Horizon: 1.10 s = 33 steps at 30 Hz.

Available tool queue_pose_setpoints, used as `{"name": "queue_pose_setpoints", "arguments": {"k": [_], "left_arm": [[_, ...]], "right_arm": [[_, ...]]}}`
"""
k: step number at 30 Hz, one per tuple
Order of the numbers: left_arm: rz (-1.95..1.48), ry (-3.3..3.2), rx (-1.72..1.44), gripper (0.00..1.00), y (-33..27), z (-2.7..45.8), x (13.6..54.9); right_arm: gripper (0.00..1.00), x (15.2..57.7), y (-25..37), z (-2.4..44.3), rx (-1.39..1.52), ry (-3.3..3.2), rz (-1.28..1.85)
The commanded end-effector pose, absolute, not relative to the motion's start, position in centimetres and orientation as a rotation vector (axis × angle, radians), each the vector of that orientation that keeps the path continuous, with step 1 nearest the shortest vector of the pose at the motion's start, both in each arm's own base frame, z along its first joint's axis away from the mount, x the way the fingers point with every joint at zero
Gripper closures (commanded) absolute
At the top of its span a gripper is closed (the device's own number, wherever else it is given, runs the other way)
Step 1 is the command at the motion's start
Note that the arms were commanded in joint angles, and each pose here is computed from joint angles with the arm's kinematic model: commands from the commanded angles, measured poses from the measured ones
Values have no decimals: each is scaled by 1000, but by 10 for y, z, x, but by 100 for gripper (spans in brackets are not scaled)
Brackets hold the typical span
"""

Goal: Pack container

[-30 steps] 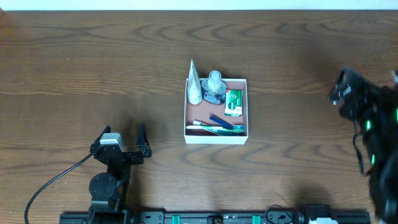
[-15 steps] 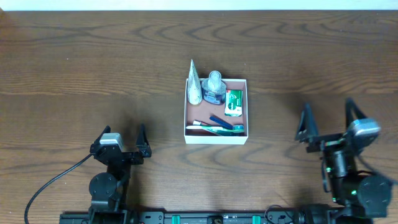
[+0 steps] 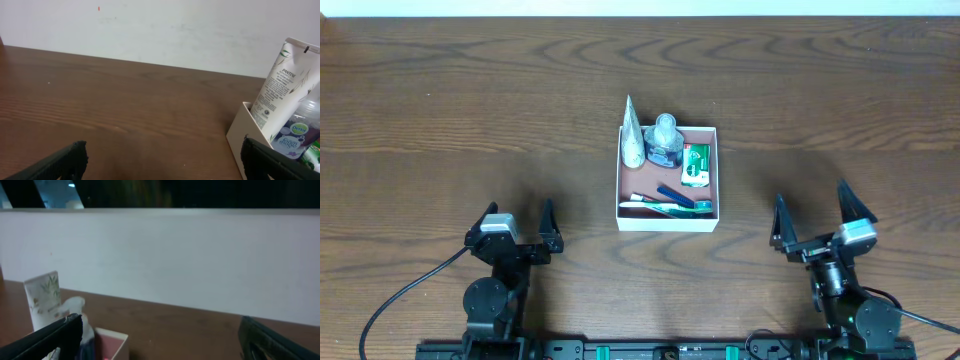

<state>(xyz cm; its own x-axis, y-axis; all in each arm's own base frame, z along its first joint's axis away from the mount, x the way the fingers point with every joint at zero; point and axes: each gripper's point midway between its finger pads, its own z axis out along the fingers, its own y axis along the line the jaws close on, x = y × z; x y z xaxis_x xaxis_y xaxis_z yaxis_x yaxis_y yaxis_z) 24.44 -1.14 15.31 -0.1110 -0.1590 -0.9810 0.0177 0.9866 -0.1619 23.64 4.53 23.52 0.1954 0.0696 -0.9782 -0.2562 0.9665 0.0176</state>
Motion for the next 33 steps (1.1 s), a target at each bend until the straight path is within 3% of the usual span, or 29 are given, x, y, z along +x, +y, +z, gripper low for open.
{"name": "queue_pose_setpoints", "arguments": {"k": [1,15,33], "left_arm": [[-106,1726,-124,2,-5,136,244],[-106,1726,-124,2,-5,136,244],[-106,1726,-124,2,-5,136,244]], "right_arm": [[1,235,50,227,-188,1353,241],[1,241,45,160,-168,1625,214],[1,246,17,158,-44,1642,94]]}}
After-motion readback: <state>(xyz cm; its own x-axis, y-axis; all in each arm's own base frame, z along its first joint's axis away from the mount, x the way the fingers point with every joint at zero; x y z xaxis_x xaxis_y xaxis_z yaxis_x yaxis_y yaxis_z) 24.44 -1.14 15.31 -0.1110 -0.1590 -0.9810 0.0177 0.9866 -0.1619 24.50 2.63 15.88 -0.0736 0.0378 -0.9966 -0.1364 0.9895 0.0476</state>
